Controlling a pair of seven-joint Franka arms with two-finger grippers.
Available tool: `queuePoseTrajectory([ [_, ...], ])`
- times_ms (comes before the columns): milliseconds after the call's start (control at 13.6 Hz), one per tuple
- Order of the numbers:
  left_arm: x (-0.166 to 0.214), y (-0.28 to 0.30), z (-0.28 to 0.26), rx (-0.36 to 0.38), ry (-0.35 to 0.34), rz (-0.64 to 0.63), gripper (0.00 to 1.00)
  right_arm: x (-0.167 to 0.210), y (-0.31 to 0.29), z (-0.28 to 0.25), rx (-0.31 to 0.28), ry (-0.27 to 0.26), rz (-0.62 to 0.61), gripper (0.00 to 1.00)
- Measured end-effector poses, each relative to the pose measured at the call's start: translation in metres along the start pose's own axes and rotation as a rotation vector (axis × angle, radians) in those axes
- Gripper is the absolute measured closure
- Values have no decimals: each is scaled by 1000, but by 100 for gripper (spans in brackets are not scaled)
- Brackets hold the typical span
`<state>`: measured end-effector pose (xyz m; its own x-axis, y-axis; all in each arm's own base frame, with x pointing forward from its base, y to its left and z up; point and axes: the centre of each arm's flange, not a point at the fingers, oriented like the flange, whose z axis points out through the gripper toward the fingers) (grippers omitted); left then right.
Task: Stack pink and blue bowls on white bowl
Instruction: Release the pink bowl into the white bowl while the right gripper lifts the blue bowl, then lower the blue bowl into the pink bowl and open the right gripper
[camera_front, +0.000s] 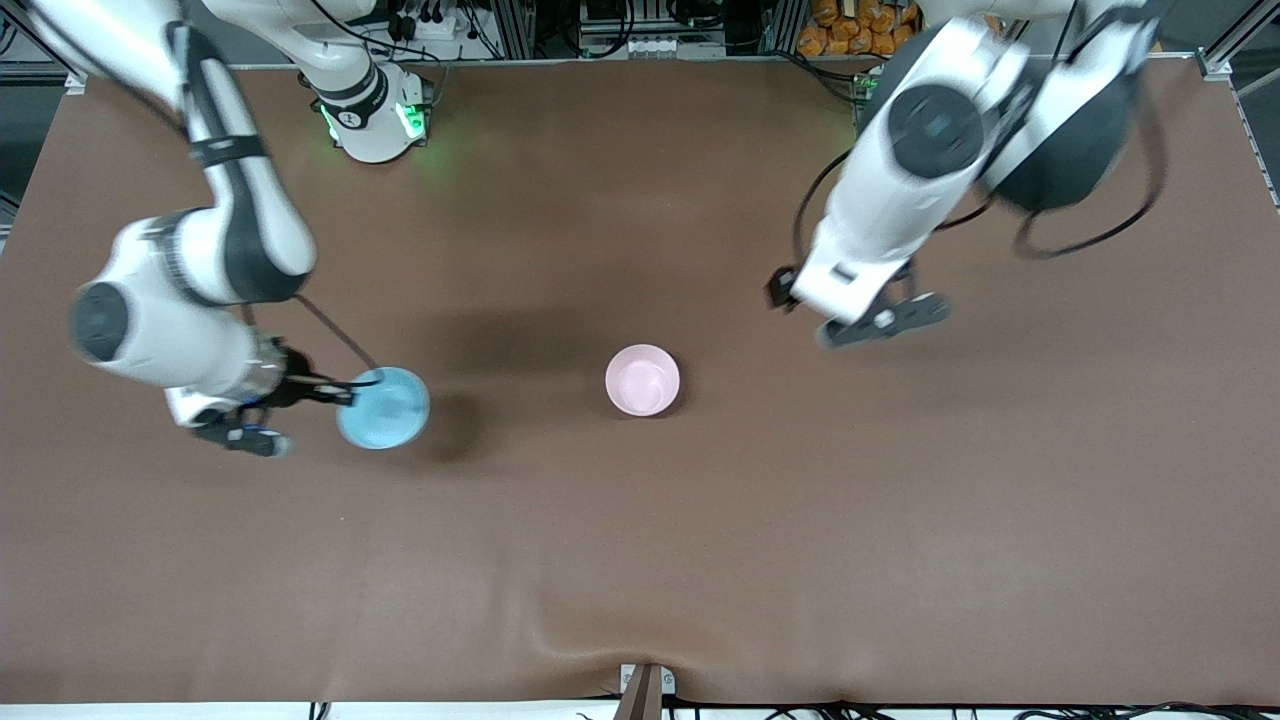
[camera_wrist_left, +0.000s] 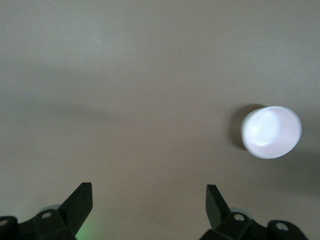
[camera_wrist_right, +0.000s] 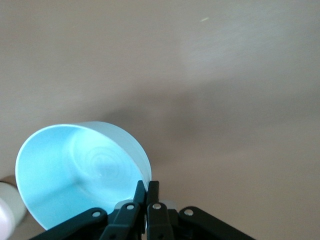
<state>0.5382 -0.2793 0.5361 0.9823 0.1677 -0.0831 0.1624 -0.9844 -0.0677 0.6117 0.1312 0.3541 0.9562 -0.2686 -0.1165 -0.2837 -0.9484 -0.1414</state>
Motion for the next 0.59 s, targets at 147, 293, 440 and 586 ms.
queuePoseTrajectory([
  [147,25,-66,-20,-3,20,61,0,-27,-46,10,32,-31,7,97],
  [293,50,-132,-33,-11,40,106,0,-54,-87,20,62,-56,20,97],
  [440,62,-180,-42,-13,58,140,0,-77,-123,33,73,-36,44,97],
  [586,65,-209,-56,-13,85,152,0,-99,-156,57,85,-12,81,97],
])
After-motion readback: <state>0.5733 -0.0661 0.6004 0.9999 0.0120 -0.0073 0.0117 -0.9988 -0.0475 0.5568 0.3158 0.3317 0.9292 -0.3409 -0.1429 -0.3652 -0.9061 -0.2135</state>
